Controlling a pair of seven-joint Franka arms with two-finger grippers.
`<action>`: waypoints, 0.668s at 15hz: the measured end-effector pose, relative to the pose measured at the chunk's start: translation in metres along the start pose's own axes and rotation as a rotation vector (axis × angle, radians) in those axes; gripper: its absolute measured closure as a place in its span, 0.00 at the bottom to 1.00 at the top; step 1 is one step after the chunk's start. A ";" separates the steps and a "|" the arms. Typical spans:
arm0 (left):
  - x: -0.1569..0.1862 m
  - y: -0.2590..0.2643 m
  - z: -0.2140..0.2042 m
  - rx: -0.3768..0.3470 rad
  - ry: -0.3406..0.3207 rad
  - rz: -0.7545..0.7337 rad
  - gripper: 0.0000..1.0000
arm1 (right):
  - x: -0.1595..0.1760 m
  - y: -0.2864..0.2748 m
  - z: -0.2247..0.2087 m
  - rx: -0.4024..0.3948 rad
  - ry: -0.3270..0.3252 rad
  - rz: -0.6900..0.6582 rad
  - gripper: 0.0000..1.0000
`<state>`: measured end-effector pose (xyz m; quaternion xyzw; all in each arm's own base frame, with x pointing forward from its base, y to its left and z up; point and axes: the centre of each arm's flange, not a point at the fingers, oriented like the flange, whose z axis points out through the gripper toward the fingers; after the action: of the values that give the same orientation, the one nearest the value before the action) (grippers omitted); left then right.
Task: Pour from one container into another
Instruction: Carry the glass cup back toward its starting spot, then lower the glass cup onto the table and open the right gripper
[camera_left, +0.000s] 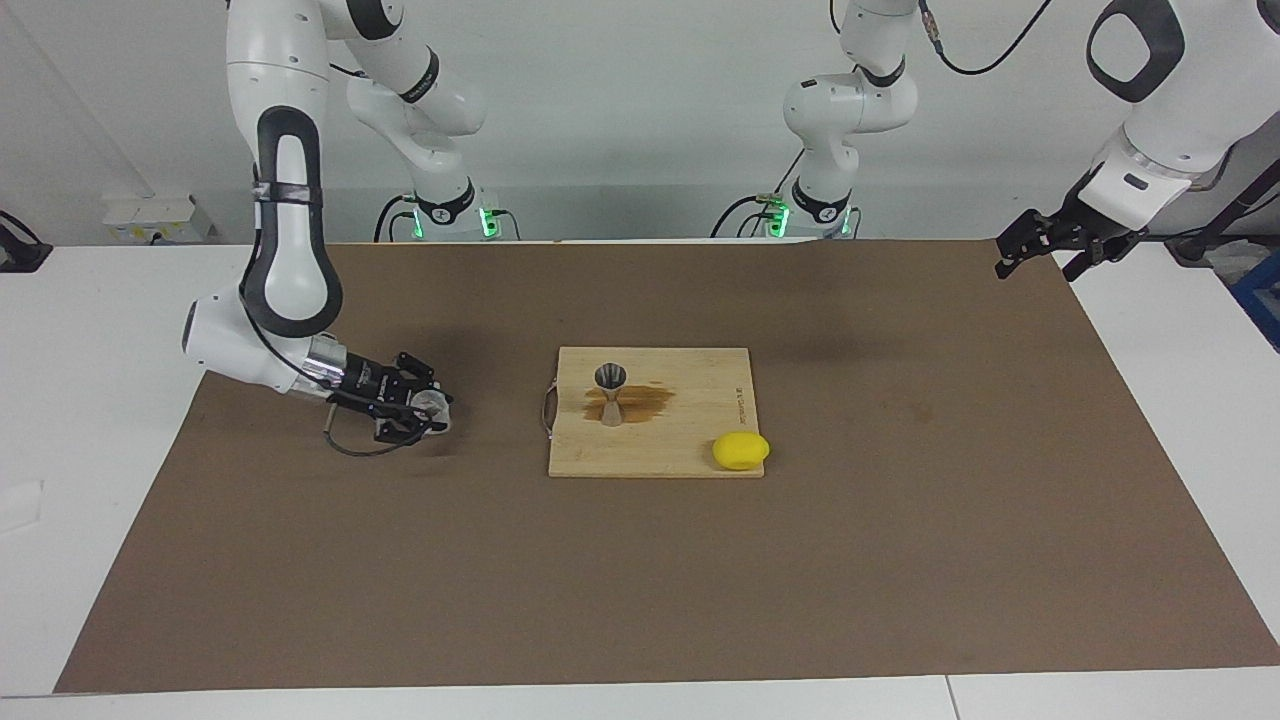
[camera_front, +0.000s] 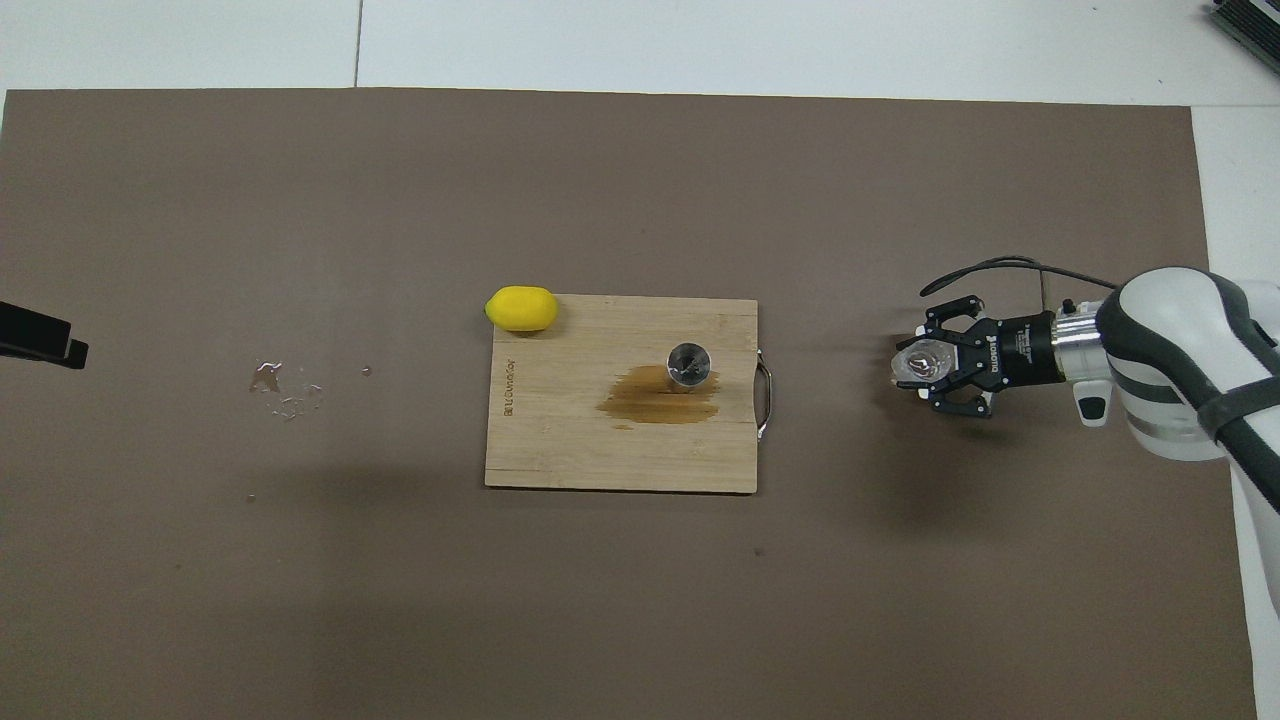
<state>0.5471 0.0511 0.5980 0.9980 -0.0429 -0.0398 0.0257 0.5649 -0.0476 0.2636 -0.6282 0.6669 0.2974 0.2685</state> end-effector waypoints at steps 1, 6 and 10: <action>0.000 0.000 0.000 0.000 0.000 0.000 0.00 | 0.007 0.001 0.001 -0.003 -0.004 -0.013 0.52; 0.000 0.000 0.000 0.000 0.000 0.000 0.00 | 0.018 0.007 0.004 -0.007 -0.014 -0.020 0.37; 0.000 0.000 0.000 0.000 0.000 -0.001 0.00 | 0.033 0.012 -0.011 0.021 -0.014 -0.064 0.01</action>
<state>0.5472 0.0509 0.5979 0.9980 -0.0426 -0.0398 0.0257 0.5513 -0.0778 0.2477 -0.6443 0.6477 0.2861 0.2891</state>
